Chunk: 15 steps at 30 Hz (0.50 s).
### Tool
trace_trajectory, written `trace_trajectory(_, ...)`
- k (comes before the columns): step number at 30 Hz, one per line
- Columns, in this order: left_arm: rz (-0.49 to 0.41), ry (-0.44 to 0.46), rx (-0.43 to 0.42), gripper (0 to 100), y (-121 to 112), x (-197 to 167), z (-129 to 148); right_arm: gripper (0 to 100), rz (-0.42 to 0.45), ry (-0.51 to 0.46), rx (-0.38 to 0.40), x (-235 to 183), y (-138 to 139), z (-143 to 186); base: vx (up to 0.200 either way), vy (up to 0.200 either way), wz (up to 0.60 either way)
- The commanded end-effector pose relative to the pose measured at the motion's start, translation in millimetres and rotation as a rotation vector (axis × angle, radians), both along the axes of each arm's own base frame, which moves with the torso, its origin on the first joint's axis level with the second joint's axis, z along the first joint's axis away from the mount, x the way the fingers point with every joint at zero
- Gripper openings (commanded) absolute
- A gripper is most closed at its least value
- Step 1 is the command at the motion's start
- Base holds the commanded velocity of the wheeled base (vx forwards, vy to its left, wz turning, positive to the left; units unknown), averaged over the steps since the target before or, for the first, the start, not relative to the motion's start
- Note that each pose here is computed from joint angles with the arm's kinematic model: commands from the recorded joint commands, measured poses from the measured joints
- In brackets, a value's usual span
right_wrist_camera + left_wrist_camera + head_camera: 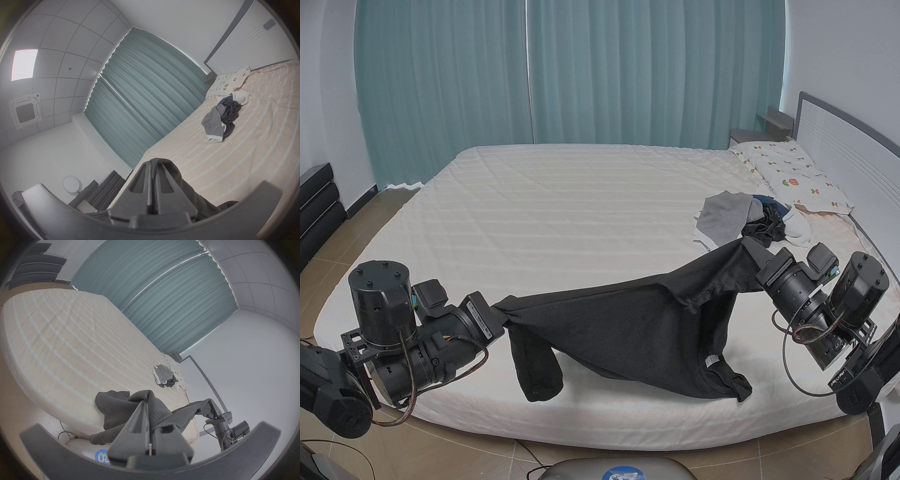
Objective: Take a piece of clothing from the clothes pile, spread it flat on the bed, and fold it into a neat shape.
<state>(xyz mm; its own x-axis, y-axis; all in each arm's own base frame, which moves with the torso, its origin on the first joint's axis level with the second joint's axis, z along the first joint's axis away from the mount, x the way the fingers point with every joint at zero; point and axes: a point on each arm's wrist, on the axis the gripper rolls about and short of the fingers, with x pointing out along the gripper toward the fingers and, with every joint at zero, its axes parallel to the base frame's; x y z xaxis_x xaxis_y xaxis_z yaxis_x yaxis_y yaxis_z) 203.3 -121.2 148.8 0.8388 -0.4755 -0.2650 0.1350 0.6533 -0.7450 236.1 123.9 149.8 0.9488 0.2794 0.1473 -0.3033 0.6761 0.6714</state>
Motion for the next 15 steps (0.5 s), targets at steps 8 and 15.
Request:
trace_trajectory(8, -0.006, 0.01, 0.01, 0, -1.8, -0.4, -3.5, 0, -0.008, 0.015, -0.009, 2.4, -3.1, -4.5, 0.0, 0.05, 0.0)
trace_trajectory(15, -0.027, 0.018, 0.015, 0, -6.6, -2.4, -5.7, 0, 0.006, 0.038, -0.022, -2.1, -2.6, -9.9, -0.114, 0.0, 0.0)
